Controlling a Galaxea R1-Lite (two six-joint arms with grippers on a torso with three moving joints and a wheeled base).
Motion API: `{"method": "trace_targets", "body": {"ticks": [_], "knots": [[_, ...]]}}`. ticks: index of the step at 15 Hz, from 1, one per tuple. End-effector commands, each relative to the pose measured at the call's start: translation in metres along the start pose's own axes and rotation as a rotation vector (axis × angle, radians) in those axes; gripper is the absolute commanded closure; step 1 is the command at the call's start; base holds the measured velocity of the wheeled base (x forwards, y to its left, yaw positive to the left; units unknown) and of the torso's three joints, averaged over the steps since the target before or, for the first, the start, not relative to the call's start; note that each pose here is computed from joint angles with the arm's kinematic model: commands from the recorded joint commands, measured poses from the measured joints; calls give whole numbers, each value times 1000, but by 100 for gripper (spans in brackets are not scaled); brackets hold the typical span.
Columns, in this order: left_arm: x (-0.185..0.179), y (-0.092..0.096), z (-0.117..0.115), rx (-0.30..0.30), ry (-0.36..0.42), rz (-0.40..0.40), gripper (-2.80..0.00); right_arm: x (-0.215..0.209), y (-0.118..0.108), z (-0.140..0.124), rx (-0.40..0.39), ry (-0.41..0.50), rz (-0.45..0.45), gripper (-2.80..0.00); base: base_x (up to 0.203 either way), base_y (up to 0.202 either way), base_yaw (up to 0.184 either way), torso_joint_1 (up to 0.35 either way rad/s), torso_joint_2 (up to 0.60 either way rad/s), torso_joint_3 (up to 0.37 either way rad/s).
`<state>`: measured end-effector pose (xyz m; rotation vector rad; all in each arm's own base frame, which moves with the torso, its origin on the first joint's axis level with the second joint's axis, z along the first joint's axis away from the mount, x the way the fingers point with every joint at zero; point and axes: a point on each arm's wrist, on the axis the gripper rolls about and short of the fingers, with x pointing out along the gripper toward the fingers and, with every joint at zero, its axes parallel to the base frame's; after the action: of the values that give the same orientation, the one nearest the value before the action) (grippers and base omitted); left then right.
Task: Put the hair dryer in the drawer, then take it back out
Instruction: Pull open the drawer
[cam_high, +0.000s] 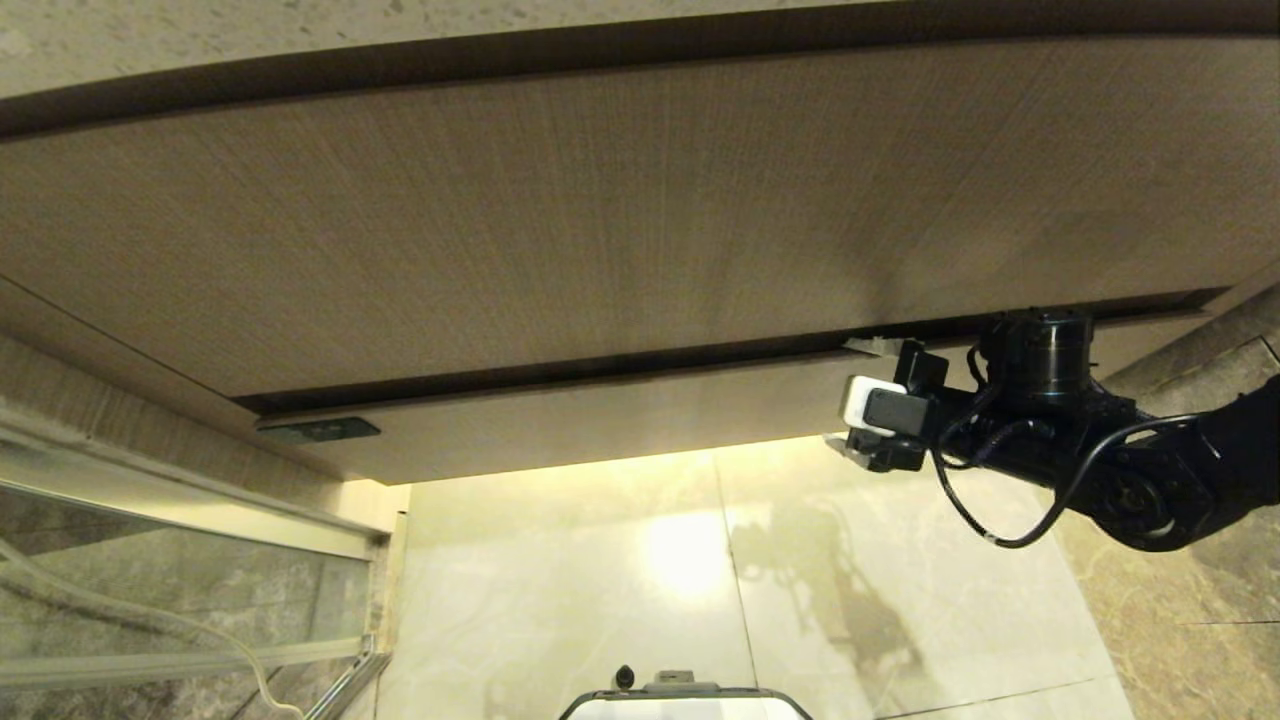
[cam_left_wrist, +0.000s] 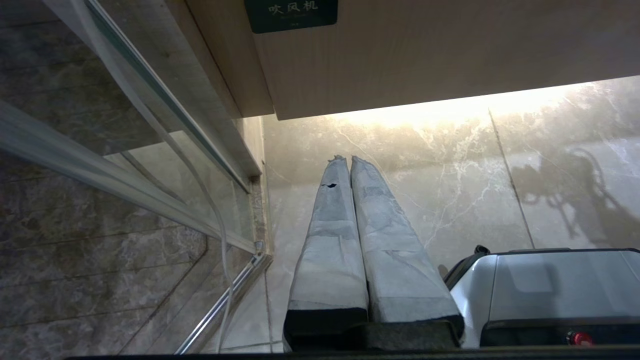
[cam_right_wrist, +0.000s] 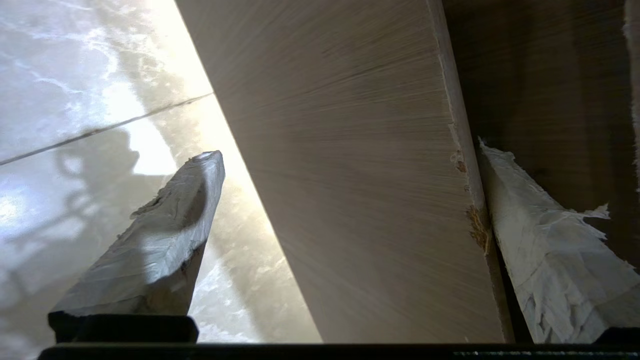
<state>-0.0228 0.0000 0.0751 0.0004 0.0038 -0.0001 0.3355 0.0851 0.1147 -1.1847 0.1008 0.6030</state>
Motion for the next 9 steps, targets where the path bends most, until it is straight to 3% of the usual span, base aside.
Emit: {"method": "trace_targets", "body": {"ticks": [1,2,9], "knots": [[0,0,0,0,-2,0,0,-17,5,-5,21,52,79,-280,0,0,0,0,0,0],[0,0,0,0,-2,0,0,-24,9,-10,36,84,115,-280,0,0,0,0,0,0],[0,0,0,0,-1,0,0,-32,5,-12,56,103,128,-280,0,0,0,0,0,0]]}}
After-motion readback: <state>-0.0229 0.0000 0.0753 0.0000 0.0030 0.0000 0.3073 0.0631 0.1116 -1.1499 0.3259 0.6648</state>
